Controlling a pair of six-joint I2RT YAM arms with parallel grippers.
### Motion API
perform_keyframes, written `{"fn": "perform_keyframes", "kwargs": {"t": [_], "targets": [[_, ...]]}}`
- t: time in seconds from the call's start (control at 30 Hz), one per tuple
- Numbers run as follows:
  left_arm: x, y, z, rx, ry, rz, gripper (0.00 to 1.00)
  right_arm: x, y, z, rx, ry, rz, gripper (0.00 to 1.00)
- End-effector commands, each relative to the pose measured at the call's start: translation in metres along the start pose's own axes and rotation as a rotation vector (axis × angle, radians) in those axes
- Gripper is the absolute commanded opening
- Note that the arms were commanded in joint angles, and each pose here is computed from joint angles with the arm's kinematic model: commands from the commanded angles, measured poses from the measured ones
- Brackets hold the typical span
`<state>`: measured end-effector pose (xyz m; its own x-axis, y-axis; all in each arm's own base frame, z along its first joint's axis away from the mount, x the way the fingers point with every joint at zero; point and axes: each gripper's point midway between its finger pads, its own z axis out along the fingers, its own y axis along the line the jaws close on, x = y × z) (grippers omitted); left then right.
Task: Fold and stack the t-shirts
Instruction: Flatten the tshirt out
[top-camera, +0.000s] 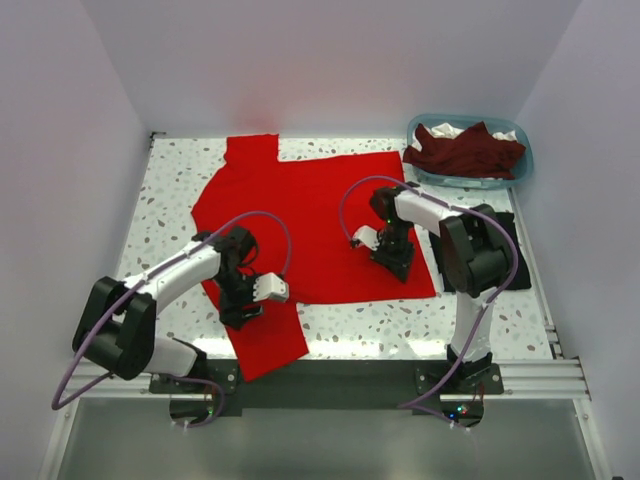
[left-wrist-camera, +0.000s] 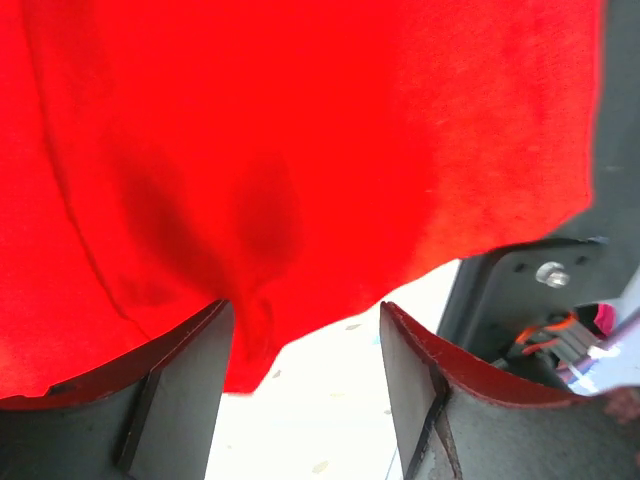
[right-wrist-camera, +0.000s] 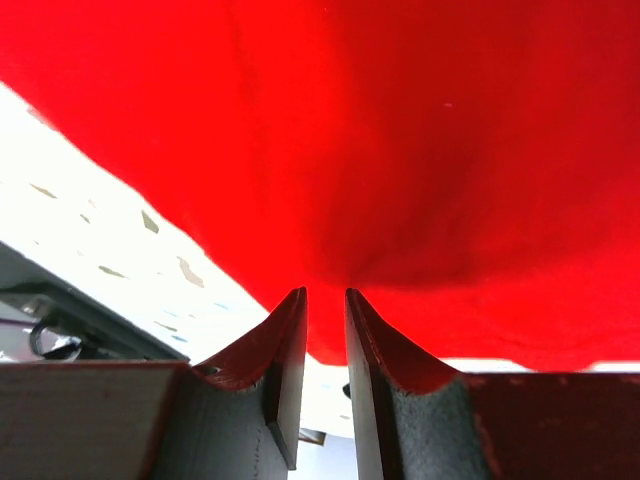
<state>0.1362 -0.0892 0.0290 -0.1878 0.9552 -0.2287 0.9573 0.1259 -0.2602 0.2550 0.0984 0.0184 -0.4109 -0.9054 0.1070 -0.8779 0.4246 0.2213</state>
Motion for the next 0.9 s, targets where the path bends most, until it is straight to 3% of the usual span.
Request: {"fn": "perform_keyframes", "kwargs": {"t": [0.0, 0.13, 0.33, 0.87], "targets": [[-0.03, 0.007, -0.032, -0.036, -0.098, 0.02, 0.66, -0.013, 0.0, -0.037, 0.022, -0.088, -0.024, 0.27], [-0.03, 0.048, -0.045, -0.098, -0.145, -0.087, 0.66, -0.028, -0.017, -0.053, 0.077, -0.138, -0.006, 0.27], [-0.016, 0.086, -0.046, -0.194, -0.139, -0.156, 0.68, -0.026, -0.029, -0.034, 0.093, -0.097, -0.004, 0.27], [0.028, 0.037, 0.006, -0.075, 0.006, -0.192, 0.68, 0.008, 0.01, 0.009, -0.011, -0.038, -0.005, 0.27]]}}
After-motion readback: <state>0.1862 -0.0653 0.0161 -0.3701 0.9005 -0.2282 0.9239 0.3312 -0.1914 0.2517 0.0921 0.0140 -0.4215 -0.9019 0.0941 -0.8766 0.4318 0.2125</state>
